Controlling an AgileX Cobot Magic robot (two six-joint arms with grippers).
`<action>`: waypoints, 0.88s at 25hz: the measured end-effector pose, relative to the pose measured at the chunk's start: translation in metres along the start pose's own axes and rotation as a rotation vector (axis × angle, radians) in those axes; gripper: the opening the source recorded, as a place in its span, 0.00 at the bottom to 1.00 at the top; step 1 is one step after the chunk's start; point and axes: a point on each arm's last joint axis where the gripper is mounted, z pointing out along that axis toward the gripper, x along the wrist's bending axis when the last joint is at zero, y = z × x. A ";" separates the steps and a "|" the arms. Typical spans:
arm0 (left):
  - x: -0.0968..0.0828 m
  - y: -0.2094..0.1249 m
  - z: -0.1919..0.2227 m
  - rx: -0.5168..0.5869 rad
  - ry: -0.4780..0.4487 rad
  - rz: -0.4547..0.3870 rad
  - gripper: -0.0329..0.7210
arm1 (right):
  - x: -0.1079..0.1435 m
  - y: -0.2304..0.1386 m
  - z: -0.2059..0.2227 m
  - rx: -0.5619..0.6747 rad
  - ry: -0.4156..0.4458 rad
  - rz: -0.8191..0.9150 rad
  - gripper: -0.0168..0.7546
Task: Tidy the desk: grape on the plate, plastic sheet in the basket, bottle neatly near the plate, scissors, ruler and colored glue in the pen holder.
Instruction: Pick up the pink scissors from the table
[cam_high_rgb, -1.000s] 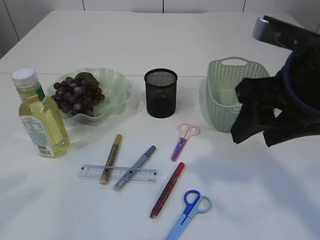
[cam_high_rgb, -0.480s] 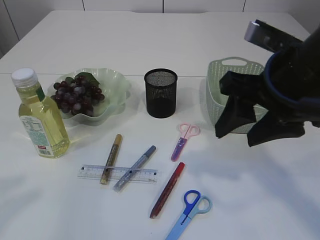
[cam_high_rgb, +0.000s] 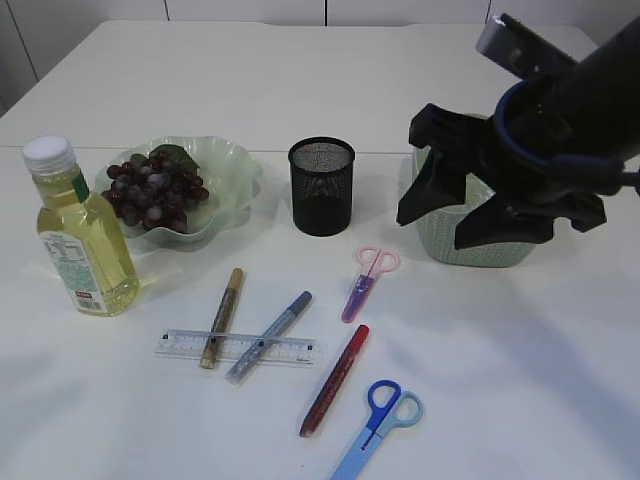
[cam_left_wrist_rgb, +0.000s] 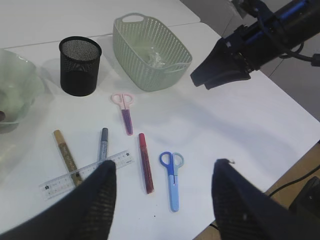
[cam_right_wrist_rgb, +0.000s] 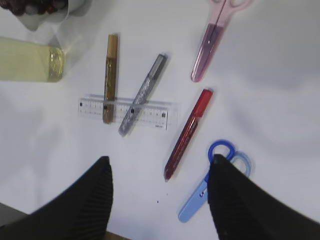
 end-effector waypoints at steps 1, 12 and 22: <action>0.000 0.000 0.000 0.000 0.000 0.000 0.63 | -0.001 0.002 0.002 -0.013 -0.010 0.009 0.63; 0.000 0.000 0.000 0.000 0.000 0.000 0.63 | 0.010 0.038 0.026 0.013 -0.224 0.026 0.63; -0.001 -0.002 0.000 0.021 -0.011 0.000 0.63 | 0.012 0.062 0.077 0.201 -0.323 0.153 0.63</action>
